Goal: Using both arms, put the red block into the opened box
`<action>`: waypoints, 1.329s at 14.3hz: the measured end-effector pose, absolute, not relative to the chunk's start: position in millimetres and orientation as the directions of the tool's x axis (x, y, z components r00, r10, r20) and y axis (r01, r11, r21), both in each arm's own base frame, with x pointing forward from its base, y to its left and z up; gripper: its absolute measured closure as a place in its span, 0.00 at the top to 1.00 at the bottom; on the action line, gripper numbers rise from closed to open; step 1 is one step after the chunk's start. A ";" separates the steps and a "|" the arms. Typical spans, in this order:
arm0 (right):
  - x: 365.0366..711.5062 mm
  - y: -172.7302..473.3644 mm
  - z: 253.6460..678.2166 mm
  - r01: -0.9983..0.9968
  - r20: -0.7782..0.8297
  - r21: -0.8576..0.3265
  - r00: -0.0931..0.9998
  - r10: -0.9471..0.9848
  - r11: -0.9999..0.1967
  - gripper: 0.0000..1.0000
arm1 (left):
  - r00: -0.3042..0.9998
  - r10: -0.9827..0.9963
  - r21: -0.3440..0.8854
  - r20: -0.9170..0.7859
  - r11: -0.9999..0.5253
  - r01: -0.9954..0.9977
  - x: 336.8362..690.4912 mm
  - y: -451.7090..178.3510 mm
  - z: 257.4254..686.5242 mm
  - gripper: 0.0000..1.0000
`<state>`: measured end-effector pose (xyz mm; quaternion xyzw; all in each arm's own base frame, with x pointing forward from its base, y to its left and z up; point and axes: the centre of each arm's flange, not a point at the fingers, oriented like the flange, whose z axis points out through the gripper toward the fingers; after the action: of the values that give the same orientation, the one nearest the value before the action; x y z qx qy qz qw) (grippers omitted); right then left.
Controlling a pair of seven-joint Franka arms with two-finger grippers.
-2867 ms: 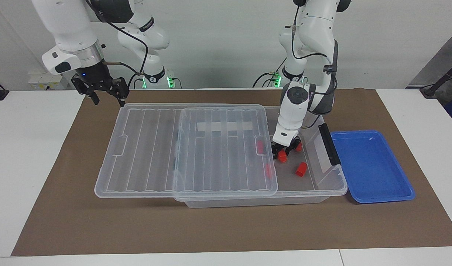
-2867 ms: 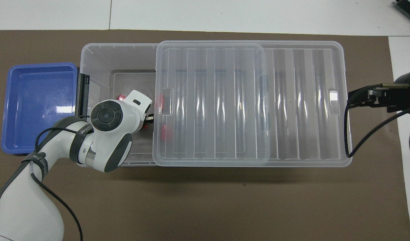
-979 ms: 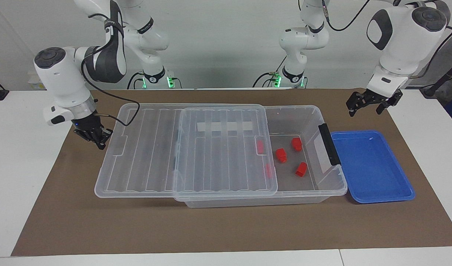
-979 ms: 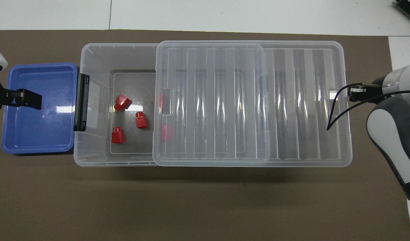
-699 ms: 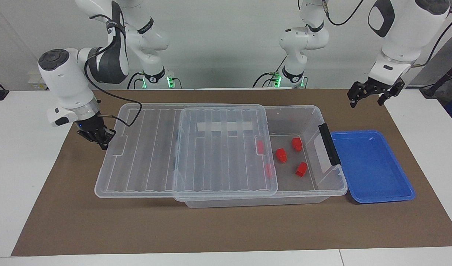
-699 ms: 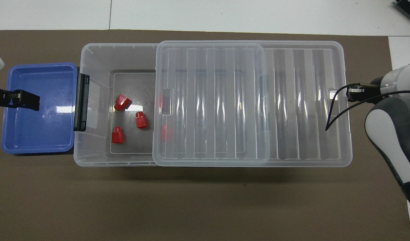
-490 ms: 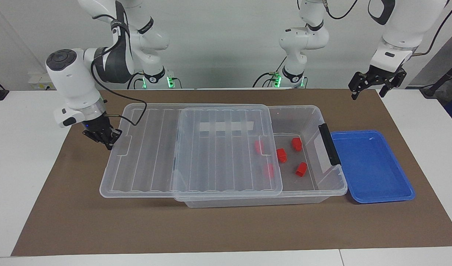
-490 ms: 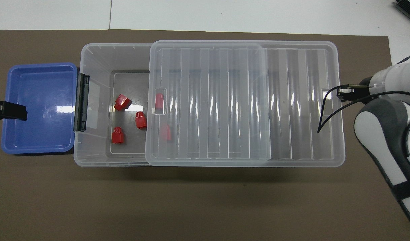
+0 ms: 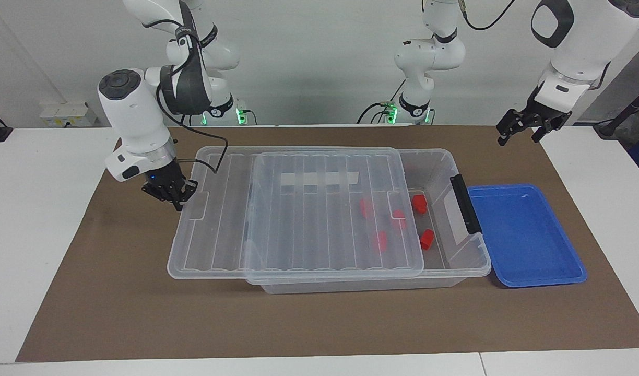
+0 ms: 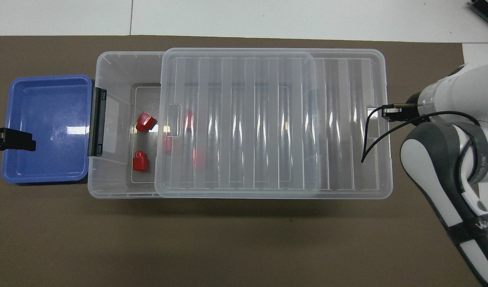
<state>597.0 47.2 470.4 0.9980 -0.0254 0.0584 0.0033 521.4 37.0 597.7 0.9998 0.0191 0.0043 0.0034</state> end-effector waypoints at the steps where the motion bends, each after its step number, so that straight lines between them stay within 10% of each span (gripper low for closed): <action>1: 596.1 56.1 470.0 -0.036 0.116 0.004 0.993 -0.036 -0.999 0.01 | 0.999 0.035 0.007 0.012 -0.999 0.035 521.2 35.1 599.4 1.00; 19: 577.6 148.7 466.2 0.087 0.093 -0.059 0.992 0.081 -0.994 0.01 | 1.000 0.022 0.007 0.013 -1.000 0.022 521.5 27.9 600.6 1.00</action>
<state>577.6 148.7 466.2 0.9976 0.0421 0.0451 -0.0317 521.5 27.9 600.6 0.9999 0.0111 0.0063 0.0036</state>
